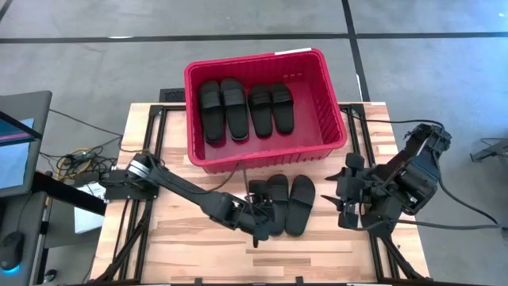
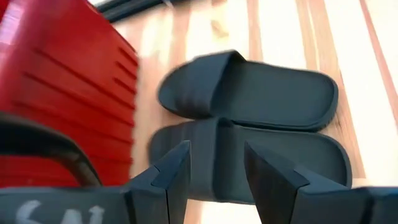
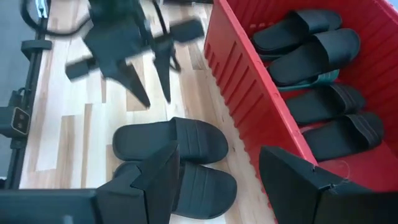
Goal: Pick and place slides into bin
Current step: Put the black slipper into the red container
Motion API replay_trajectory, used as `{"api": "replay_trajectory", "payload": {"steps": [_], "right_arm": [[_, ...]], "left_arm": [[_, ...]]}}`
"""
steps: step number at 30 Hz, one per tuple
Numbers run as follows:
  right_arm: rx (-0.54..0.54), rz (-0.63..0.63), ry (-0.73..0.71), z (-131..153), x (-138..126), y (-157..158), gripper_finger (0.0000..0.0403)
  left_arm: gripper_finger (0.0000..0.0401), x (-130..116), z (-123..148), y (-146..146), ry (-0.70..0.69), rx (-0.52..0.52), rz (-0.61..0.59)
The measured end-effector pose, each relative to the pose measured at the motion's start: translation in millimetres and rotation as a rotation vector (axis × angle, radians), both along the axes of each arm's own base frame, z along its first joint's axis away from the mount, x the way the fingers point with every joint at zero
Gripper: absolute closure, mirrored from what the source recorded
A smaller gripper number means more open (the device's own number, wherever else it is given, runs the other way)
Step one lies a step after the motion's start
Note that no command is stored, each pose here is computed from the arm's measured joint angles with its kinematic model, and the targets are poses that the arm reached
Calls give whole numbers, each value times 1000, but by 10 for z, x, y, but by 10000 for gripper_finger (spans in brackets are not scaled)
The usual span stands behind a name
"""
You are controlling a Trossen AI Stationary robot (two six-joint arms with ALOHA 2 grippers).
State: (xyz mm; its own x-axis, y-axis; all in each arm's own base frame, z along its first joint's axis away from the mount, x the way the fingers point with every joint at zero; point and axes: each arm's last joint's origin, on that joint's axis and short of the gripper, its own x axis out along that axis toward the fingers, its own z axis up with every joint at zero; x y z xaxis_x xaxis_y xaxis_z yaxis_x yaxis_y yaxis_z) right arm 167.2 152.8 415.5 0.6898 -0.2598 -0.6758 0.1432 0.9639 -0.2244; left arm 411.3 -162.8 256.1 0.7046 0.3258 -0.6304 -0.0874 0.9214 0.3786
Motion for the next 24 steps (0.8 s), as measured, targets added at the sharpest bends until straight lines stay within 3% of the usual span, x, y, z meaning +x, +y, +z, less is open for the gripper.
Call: {"api": "replay_trajectory", "payload": {"steps": [7, 16, 24], "right_arm": [[23, 3, -11, 0, -45, 47, 196], [24, 14, -12, 1, -64, 67, 196], [21, 16, -10, -1, -68, 67, 196]], "left_arm": [[264, 148, -335, -48, 45, 4, -28], [264, 292, -686, 71, 91, 66, 36], [264, 329, -822, 158, 109, 159, 103]]}}
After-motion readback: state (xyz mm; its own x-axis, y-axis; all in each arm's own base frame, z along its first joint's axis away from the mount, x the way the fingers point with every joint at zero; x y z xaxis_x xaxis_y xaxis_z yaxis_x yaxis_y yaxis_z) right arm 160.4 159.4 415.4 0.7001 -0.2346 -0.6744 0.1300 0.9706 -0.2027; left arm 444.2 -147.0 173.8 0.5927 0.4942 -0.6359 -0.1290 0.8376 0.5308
